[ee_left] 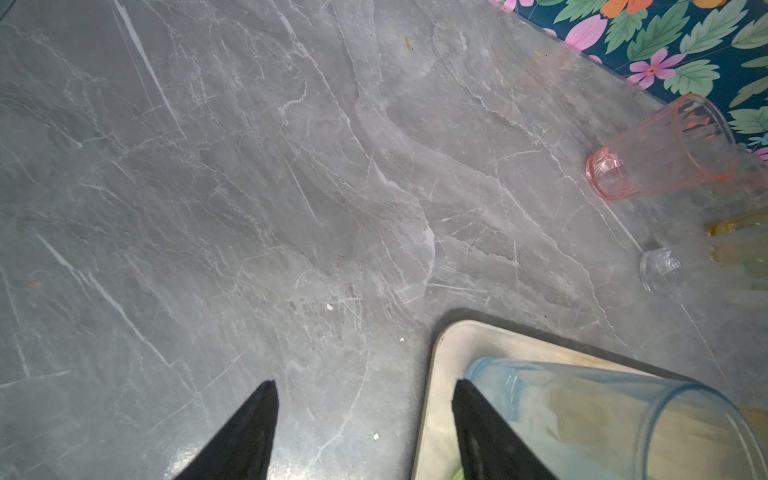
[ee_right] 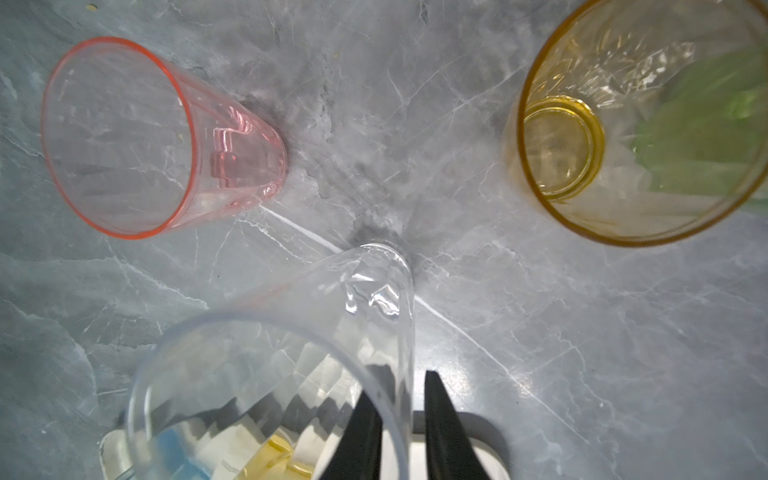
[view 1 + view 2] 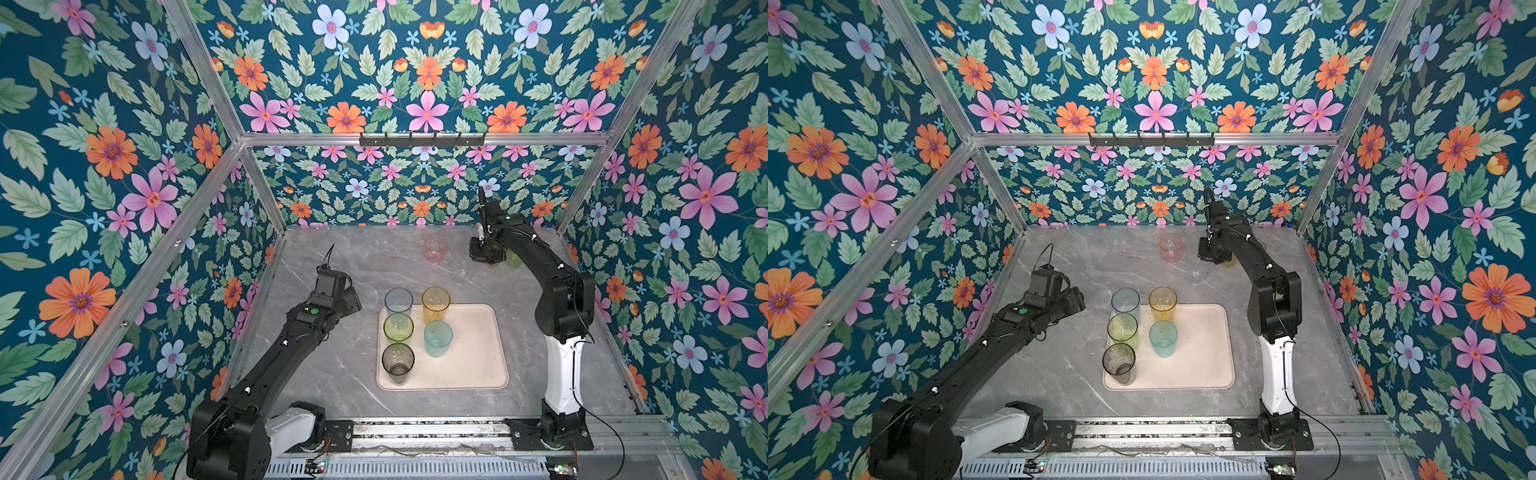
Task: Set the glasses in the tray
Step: 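Close the right gripper on the clear glass rim, then lift the clear glass with the right gripper and carry it toward the tray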
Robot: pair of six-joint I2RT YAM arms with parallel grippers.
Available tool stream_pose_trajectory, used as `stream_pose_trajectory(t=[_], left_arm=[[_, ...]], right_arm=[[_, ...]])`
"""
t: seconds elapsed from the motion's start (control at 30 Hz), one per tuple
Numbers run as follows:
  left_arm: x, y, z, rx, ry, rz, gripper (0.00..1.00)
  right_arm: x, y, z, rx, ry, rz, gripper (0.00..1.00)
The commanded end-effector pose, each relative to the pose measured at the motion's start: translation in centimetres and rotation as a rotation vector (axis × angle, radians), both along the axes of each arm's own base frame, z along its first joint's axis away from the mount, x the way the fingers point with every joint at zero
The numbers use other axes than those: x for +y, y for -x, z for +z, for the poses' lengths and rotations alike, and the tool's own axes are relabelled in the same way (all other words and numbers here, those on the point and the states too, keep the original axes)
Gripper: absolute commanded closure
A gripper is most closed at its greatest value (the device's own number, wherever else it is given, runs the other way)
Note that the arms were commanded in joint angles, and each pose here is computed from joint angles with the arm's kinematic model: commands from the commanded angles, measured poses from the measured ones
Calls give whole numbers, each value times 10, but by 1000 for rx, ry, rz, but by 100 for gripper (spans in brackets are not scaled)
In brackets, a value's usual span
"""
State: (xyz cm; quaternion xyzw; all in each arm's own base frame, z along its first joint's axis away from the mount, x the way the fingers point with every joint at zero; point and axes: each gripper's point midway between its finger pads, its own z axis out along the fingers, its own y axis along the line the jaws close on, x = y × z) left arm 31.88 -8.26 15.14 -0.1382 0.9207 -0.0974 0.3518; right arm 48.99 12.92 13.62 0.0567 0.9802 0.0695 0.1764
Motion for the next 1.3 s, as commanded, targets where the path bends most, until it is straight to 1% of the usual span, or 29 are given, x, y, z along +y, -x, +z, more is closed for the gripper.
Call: stream_pose_trajectory(t=[0.0,0.17,0.4,0.63,0.93,1.1,1.27], left_arm=[[-1,-2,1,-12,5,-2,31],[0,0,2,-14,6,-1,31],[0,1,1,-14,10,-2,31],[-1,1,2,-17,16,-5,31],[-1,1,7,-35,20,-7,31],[0,3,10,-43,20,-6,31],[0,4,14,-56,18,-10,31]], right_arm=[[-2,7,-2,24,11,1,80],[-3,9,-1,26,12,1,86],[-6,13,8,22,19,4,91],[-11,29,24,32,39,9,94],[-18,64,56,2,78,19,95],[-16,93,71,-12,109,42,95],[-10,127,75,-1,148,87,96]])
